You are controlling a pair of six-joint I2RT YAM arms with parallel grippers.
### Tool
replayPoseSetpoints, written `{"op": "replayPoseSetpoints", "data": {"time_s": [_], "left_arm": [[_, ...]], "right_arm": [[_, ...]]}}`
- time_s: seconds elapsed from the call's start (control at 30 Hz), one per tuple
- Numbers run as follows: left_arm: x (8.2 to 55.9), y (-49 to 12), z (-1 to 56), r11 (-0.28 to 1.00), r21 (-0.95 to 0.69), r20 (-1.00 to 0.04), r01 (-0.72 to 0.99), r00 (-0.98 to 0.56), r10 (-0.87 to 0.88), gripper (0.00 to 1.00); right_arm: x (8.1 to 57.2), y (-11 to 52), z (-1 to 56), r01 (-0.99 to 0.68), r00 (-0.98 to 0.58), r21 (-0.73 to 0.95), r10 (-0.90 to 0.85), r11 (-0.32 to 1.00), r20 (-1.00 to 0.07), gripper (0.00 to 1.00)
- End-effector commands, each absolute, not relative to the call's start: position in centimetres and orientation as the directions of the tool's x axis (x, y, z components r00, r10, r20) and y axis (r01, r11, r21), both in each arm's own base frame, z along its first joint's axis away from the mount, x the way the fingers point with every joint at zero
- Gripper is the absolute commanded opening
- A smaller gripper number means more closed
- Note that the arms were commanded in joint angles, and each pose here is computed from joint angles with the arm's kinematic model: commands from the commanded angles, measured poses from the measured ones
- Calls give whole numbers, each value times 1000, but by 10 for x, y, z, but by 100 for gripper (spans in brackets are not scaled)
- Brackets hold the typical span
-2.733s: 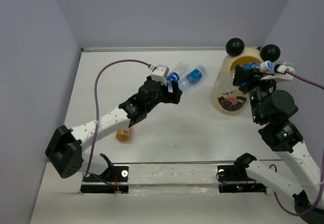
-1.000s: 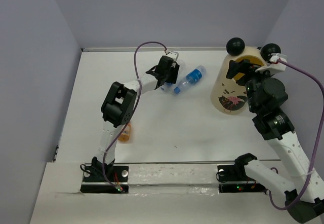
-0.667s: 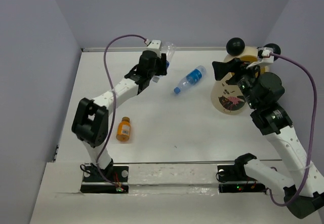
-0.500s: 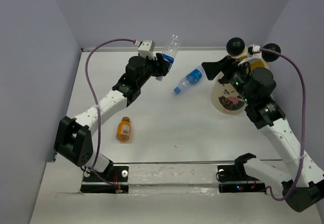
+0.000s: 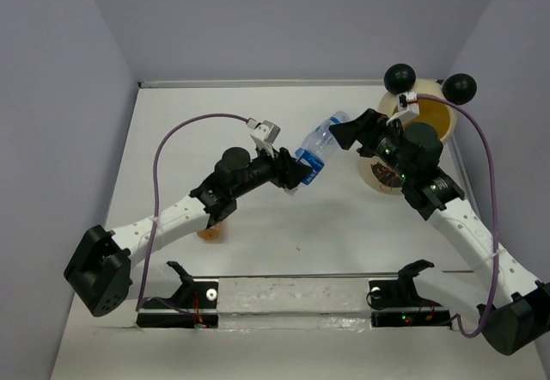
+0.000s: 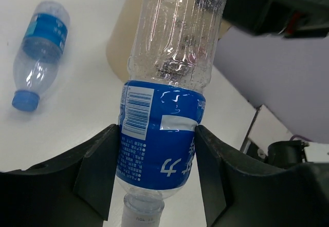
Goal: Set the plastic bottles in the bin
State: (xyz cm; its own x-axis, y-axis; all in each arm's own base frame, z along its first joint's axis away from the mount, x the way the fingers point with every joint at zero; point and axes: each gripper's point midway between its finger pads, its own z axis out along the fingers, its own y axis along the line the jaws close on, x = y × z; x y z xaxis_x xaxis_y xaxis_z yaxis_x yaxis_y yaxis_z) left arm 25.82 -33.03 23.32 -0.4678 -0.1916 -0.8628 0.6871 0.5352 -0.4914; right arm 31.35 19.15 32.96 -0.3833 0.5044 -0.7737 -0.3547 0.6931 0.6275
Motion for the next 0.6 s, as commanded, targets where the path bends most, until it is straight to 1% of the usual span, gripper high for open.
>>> {"op": "replayPoseSetpoints", "data": {"time_s": [0.0, 0.13, 0.23, 0.37, 0.4, 0.43, 0.47, 0.53, 0.57], "left_arm": [[244, -330, 307, 419, -469, -875, 778, -344, -340, 54], [237, -336, 307, 394, -460, -879, 796, -345, -329, 54], [237, -343, 302, 384, -465, -879, 798, -361, -313, 54], [232, -346, 303, 364, -461, -880, 809, -362, -309, 54], [231, -347, 304, 359, -459, -880, 812, -361, -310, 54], [230, -347, 305, 354, -456, -881, 816, -359, -308, 54], [229, -347, 305, 352, -455, -882, 818, -358, -307, 54], [229, -346, 303, 354, -452, -884, 819, -356, -303, 56], [230, -346, 302, 362, -448, -886, 818, -352, -301, 61]], "right_arm": [[309, 172, 310, -261, -351, 629, 534, 732, -769, 100], [297, 187, 300, -324, -406, 639, 507, 698, -760, 100], [287, 210, 312, -468, -424, 645, 487, 605, -764, 100], [283, 221, 311, -501, -447, 657, 482, 563, -754, 100], [284, 221, 312, -501, -445, 659, 486, 560, -752, 98], [285, 221, 315, -504, -437, 665, 502, 550, -746, 95], [287, 220, 316, -498, -426, 667, 513, 554, -745, 83], [290, 215, 320, -489, -399, 665, 533, 564, -746, 70], [291, 212, 322, -485, -380, 653, 532, 582, -757, 57]]}}
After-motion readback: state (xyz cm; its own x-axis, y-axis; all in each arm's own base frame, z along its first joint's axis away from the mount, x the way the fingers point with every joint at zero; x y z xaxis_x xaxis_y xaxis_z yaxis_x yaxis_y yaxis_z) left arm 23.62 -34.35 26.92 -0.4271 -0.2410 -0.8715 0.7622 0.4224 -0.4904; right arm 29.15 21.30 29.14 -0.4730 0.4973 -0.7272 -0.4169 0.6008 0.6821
